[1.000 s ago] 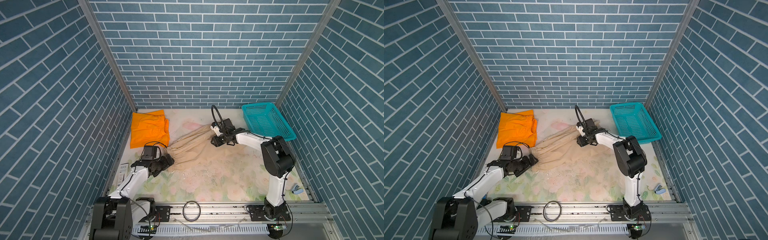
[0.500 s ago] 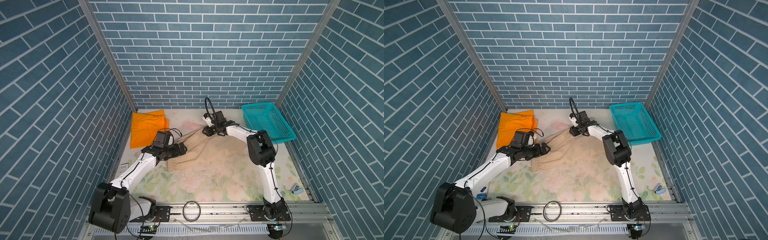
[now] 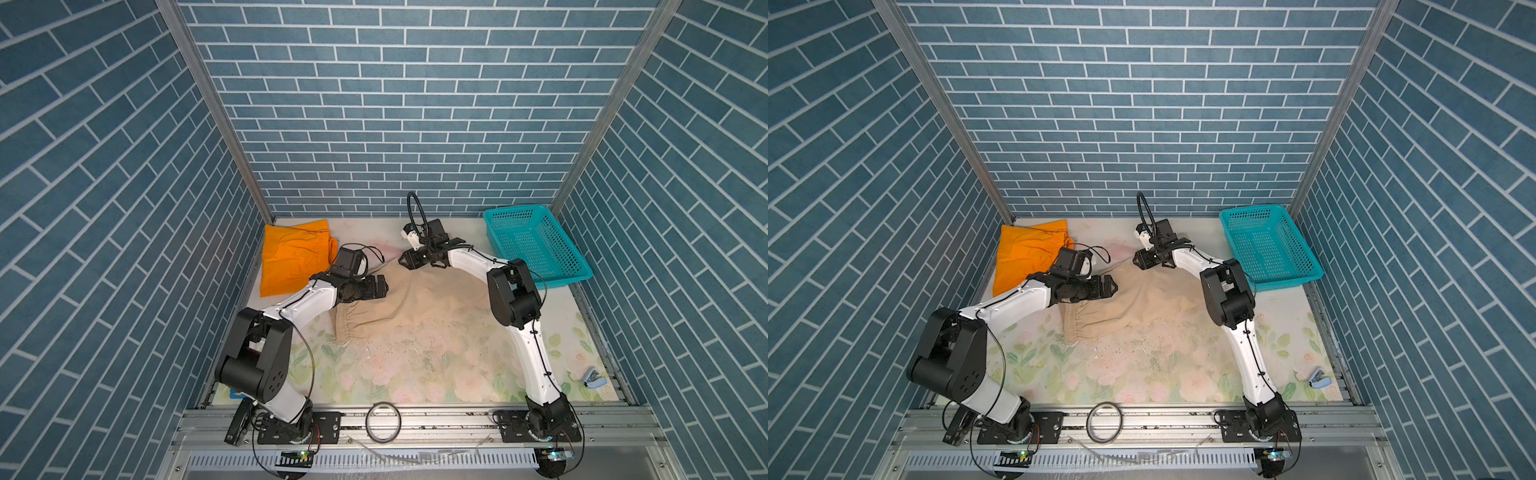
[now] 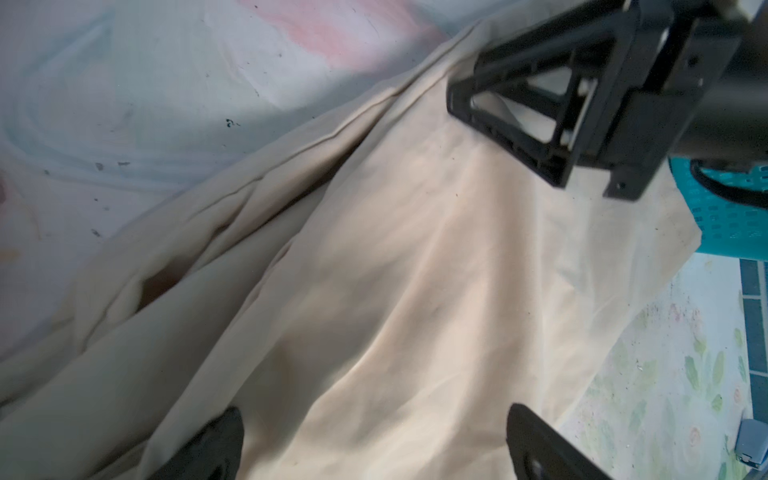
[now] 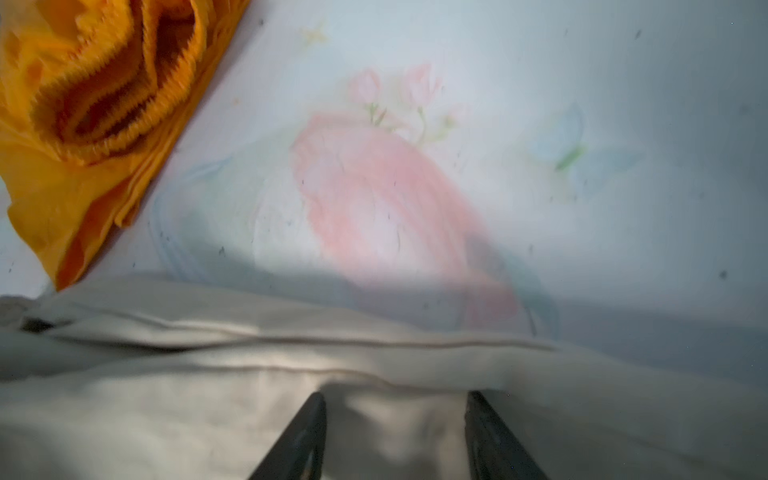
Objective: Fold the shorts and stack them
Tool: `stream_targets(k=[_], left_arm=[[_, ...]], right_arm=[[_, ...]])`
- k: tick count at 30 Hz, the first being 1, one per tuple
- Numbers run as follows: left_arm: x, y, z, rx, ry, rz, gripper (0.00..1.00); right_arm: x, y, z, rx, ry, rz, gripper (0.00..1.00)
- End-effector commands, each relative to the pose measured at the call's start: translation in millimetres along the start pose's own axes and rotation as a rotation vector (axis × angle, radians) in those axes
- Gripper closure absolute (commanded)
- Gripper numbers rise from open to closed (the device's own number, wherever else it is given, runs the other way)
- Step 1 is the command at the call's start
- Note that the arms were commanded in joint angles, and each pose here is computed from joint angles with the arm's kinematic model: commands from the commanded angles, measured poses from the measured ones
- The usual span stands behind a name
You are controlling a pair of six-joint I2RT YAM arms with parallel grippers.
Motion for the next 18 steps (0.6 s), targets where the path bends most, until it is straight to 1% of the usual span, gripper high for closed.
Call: stream_targets(k=[1, 5, 6, 9, 12, 13, 15, 17, 18], left_arm=[[-1.5, 6.3, 8.8, 0.011, -0.031, -0.011, 0.0], [-1.8, 17.7, 9.2, 0.013, -0.043, 0.033, 0.0], [-0.1, 22.4, 8.9, 0.002, -0.047, 0.037, 0.0], [12.1, 41.3, 4.4, -0.078, -0.041, 0.036, 0.0], [20.0, 49.1, 0.3, -0.092, -0.017, 0.059, 0.0], [16.9, 47.4, 1.7, -0.088, -0.019, 0.057, 0.0], [-1.0, 38.3, 12.9, -0.071, -0.062, 0.04, 0.0], [-30.7, 25.0, 30.5, -0.032, -0.118, 0.032, 0.0], [-47.9, 22.1, 37.1, -0.021, -0.141, 0.057, 0.0]], right_arm=[[-50.1, 30.7, 22.2, -0.085, -0.079, 0.043, 0.44], [-86.9, 47.9, 10.2, -0.108, -0.115, 0.04, 0.43], [-93.3, 51.6, 5.9, -0.11, -0.113, 0.036, 0.42], [-111.4, 69.1, -9.3, -0.115, -0.074, 0.05, 0.41], [-126.3, 97.8, -20.6, -0.166, -0.08, 0.061, 0.4], [-127.8, 106.0, -24.8, -0.196, -0.079, 0.058, 0.39], [-127.6, 128.9, -36.8, -0.278, -0.053, 0.073, 0.38], [-124.7, 150.6, -46.4, -0.331, -0.025, 0.106, 0.37], [-122.9, 160.6, -49.0, -0.351, -0.025, 0.118, 0.37]])
Point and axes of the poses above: each gripper's point midway between its finger pads, its own x axis out along the fingers, its own y axis along the line the jaws close on, z = x × y, the point moved 2 cm from there along -x, back along the fingers, and after that the axes turned 4 degrees about x, right-handed, at the moved point
